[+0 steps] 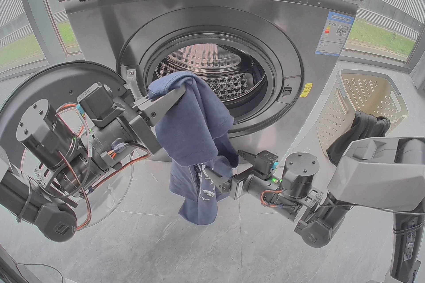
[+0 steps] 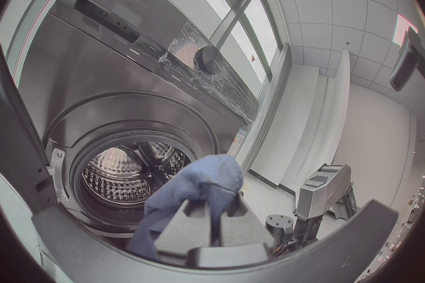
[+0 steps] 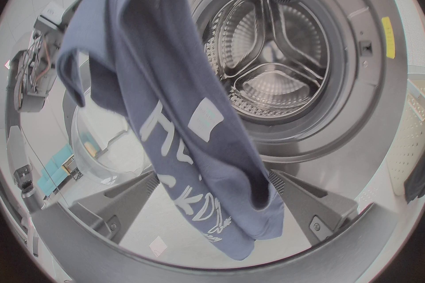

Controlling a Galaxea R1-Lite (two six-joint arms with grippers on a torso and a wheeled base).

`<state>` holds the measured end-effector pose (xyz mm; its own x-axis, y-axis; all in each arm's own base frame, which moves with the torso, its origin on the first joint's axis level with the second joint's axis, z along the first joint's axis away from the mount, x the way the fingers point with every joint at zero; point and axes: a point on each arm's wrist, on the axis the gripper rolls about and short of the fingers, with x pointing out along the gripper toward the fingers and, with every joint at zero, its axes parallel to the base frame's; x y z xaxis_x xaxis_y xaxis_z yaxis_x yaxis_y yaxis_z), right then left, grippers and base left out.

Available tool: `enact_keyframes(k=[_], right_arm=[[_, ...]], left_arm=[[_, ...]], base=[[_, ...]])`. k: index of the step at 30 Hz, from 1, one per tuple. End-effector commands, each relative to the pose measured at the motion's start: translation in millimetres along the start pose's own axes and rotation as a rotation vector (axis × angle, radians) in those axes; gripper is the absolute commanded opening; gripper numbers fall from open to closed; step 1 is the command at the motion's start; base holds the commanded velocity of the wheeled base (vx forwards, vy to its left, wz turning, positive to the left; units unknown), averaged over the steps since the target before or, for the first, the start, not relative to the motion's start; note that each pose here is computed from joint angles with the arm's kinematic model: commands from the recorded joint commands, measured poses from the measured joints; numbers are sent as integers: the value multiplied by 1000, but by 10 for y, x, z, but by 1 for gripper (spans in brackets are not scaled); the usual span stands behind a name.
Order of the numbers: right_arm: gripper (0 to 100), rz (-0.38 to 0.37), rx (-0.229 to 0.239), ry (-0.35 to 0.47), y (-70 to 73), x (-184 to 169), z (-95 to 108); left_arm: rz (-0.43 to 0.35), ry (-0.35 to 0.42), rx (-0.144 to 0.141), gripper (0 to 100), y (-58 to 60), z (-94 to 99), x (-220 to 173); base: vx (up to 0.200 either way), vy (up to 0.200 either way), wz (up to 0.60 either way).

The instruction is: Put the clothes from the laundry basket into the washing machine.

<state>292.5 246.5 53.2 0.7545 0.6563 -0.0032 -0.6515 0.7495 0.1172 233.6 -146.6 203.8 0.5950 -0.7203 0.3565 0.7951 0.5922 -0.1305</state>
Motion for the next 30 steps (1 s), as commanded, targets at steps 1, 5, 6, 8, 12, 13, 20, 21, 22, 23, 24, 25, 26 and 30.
enact_keyframes(k=[1, 5, 6, 8, 12, 13, 20, 21, 22, 23, 24, 25, 26, 30], right_arm=[[100, -17, -6, -53, -79, -74, 236], [100, -24, -13, -34, -110, -72, 173], [100, -24, -13, -32, -110, -74, 170], [100, -27, -13, -31, -123, -67, 160], [100, -36, -12, -17, -154, -129, 159], [100, -36, -12, -21, -155, -144, 184], [100, -40, -19, -21, -295, -17, 115], [100, -42, -19, -23, -303, -5, 110], [100, -49, -18, -18, -364, 104, -6], [100, -42, -19, -19, -373, 153, -47], [100, -31, -20, -19, -378, 188, -76], [100, -16, -25, -19, -381, 219, -103], [100, -1, -25, -14, -378, 242, -135], [100, 46, -25, -8, -326, 282, -210]], left_arm=[[2, 3, -1, 0, 4, -9, -2], [2, 3, -1, 0, 4, -9, -2], [2, 3, -1, 0, 4, -9, -2], [2, 3, -1, 0, 4, -9, -2], [3, 4, -1, 0, 10, -12, 0], [3, 3, -1, 0, 10, -9, 3], [1, 0, 0, 0, 0, 0, -5], [1, 0, 0, 0, 0, 0, -5], [4, 0, 0, 0, 4, 1, -6], [3, 3, -1, 0, 6, -6, -7], [1, 2, -1, 0, 0, -3, -7], [3, 1, 0, 0, 4, -2, -9], [3, 1, 0, 0, 4, -2, -9], [3, 1, 0, 0, 4, -2, -9]], base=[[0, 0, 0], [0, 0, 0], [0, 0, 0], [0, 0, 0], [0, 0, 0], [0, 0, 0], [0, 0, 0], [0, 0, 0], [0, 0, 0], [0, 0, 0], [0, 0, 0], [0, 0, 0], [0, 0, 0], [0, 0, 0]])
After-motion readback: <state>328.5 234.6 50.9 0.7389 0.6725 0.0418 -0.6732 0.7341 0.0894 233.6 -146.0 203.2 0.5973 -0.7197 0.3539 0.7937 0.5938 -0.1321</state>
